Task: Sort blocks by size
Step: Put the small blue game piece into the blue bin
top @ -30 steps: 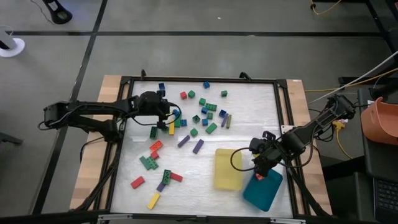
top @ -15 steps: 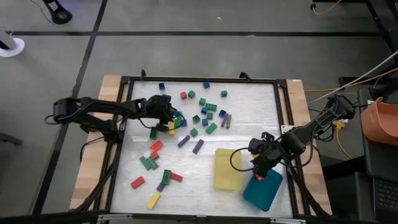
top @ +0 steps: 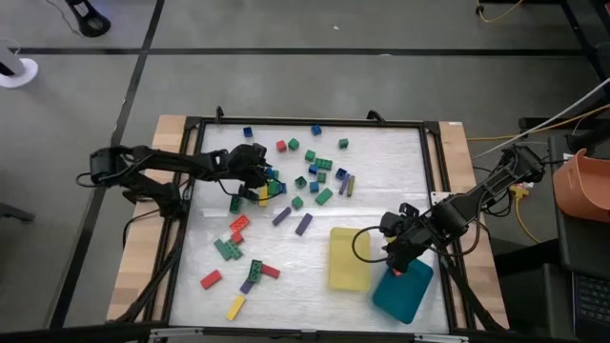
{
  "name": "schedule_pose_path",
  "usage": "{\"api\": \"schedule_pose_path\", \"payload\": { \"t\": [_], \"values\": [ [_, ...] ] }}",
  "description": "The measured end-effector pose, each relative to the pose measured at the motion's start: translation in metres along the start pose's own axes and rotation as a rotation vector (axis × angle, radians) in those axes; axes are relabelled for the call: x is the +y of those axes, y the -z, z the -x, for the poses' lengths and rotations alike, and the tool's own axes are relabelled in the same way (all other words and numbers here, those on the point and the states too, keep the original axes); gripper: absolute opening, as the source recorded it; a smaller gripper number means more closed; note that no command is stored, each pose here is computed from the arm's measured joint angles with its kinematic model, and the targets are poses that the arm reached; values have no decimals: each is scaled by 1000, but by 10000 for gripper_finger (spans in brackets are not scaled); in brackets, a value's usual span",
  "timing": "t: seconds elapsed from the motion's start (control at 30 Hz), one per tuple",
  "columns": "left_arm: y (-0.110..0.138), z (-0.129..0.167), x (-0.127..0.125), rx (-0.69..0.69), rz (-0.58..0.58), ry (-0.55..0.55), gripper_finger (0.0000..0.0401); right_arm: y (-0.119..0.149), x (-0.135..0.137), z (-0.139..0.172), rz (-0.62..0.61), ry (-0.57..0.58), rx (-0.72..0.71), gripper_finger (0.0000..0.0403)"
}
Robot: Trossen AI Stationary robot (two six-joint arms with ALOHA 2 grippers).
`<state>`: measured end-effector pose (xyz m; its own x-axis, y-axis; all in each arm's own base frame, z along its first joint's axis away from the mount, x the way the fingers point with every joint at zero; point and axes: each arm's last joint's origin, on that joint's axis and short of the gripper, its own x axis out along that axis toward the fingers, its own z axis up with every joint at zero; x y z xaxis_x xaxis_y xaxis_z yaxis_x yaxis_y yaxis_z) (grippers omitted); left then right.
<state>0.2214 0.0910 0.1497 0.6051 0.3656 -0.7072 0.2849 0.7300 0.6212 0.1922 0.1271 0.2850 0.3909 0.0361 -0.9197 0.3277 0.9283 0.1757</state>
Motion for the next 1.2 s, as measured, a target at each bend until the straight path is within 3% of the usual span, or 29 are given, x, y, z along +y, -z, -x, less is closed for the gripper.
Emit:
{"api": "schedule_pose_path", "payload": {
  "t": [0.7,0.97,1.2],
  "values": [
    [2,-26,3,-2,-30,77,186,-1,1,0,-3,4,-26,218],
    [3,-25,3,11,70,80,142,-1,1,0,-3,4,-26,218],
    [-1,-24,10,97,161,-11,125,-1,1,0,-3,4,-26,218]
  ]
}}
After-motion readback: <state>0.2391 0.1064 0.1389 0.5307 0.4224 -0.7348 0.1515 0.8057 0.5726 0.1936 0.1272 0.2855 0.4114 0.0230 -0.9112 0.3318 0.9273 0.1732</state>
